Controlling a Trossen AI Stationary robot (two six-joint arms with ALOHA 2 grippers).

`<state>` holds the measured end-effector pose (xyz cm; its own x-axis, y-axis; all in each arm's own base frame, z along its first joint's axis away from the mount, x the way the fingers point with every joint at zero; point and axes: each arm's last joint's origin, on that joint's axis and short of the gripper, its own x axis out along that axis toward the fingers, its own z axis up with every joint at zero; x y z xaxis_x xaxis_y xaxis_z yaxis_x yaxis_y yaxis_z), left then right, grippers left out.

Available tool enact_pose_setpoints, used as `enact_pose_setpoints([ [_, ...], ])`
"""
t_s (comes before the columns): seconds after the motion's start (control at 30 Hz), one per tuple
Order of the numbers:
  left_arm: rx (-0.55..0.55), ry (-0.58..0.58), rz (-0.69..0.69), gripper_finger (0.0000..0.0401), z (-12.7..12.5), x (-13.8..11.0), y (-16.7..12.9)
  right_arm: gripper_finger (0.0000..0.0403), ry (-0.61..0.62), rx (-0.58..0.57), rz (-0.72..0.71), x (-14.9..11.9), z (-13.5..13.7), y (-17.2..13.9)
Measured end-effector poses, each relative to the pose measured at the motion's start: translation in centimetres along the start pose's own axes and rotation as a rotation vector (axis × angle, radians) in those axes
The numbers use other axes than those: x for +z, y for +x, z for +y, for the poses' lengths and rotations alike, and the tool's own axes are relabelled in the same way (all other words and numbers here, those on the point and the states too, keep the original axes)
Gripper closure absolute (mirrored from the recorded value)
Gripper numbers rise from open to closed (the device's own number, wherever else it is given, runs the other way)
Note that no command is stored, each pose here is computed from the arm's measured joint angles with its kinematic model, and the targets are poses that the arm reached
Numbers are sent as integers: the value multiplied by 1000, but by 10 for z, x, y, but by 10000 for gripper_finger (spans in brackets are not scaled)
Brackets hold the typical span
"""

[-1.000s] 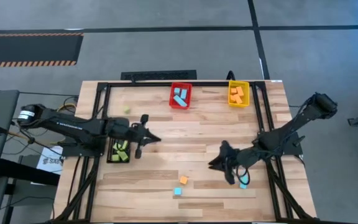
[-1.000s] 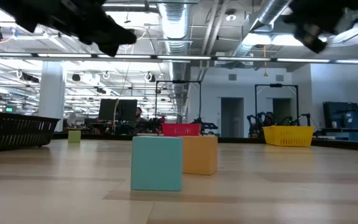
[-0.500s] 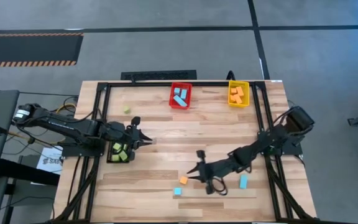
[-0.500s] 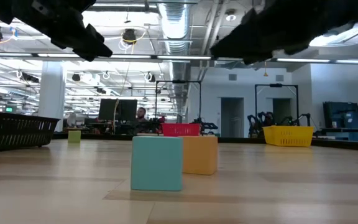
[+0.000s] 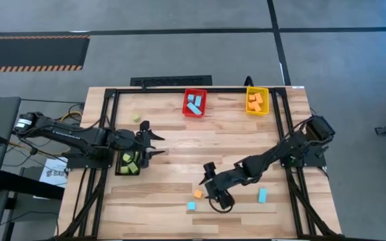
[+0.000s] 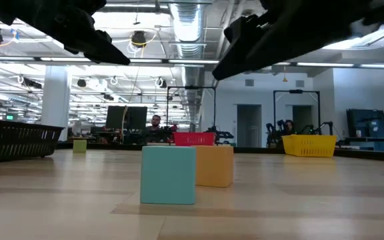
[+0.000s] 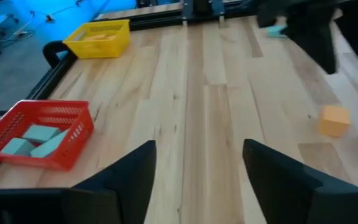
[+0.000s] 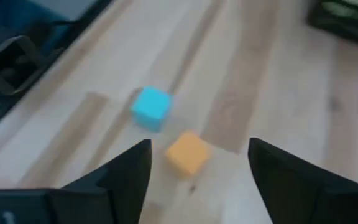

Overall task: Sort & place blocks by color
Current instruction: Put the blue block into the red bin

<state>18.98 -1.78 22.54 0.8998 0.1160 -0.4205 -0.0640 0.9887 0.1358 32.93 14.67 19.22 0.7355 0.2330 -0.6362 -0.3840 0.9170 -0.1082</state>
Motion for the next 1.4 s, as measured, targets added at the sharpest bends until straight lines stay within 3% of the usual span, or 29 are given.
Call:
enact_pose_setpoints([
  [0.2, 22, -34, 3, 146, 5, 0, 1, 97, -89, 78, 27, -8, -9, 11],
  [0.5, 25, -56, 18, 143, 5, -2, 1, 97, -251, 131, 58, -14, -15, 34],
  [0.67, 24, -53, 18, 143, 5, -2, 2, 97, -214, 150, 59, -8, -12, 37],
  [0.77, 24, -52, 24, 143, 5, -2, 4, 97, -31, 156, 156, -3, -6, 27],
  [1.0, 45, -58, 35, 143, 10, -4, 8, 97, 674, 44, 607, 0, 4, -19],
  [1.17, 20, -94, -18, 143, 18, 1, 12, 97, 986, -185, 792, -13, 34, -58],
  [1.27, 14, -112, -36, 143, 23, 2, 14, 97, 1211, -332, 918, -34, 53, -71],
  [1.4, 33, -102, -36, 143, 28, 2, 14, 97, 1502, -506, 965, -63, 69, -77],
])
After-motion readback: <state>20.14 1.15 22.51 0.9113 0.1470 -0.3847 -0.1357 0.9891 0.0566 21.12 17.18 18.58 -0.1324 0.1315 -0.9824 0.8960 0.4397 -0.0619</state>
